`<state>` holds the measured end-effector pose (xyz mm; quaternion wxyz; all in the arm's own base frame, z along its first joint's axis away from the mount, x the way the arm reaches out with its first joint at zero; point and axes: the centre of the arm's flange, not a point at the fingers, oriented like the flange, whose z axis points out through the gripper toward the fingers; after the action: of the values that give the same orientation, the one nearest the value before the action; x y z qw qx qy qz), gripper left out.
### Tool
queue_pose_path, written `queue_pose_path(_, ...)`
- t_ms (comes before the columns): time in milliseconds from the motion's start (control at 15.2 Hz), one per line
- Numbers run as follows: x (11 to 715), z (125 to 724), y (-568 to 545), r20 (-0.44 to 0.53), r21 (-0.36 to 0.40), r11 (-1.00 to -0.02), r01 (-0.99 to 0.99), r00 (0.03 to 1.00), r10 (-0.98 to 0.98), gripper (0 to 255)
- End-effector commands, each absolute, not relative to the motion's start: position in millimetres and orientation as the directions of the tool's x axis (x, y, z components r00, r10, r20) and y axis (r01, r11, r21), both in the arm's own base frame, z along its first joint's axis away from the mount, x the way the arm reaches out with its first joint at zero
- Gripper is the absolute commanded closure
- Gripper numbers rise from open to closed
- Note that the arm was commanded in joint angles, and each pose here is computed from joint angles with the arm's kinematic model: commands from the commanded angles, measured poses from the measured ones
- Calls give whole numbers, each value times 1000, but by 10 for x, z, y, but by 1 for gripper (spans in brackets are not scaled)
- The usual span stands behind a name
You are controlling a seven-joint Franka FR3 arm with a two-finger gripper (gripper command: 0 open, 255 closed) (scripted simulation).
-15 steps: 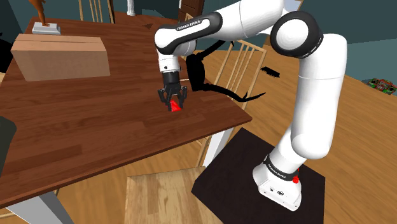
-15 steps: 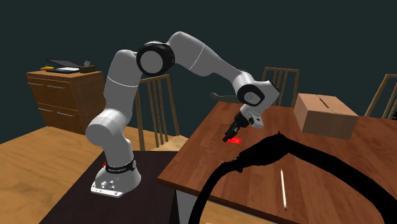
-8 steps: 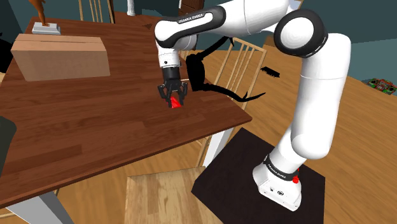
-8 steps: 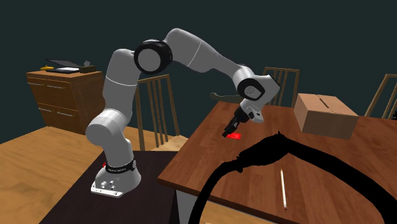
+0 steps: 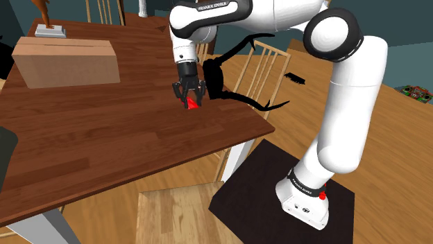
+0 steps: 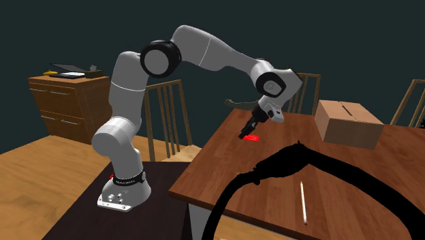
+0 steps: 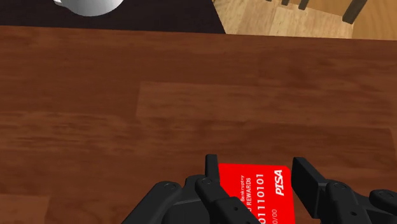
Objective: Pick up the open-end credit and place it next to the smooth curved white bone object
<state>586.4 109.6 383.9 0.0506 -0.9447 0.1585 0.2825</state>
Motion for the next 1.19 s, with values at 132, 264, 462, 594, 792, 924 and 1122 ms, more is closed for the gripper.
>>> queue_pose_path(132,5854,4050,1096,-550,-6,-945,-328,790,-271,255)
queue_pose_path(264,5854,4156,1096,-550,-6,-945,-328,790,-271,255)
queue_pose_path(462,5854,4314,1096,-550,-6,-945,-328,790,-271,255)
queue_pose_path(594,5854,4420,1096,-550,-6,-945,-328,790,-271,255)
queue_pose_path(792,5854,4578,1096,-550,-6,-945,-328,790,-271,255)
queue_pose_path(924,5854,4684,1096,-550,-6,-945,-328,790,-271,255)
queue_pose_path(1122,5847,4777,1228,-550,-6,-945,-328,790,-271,255)
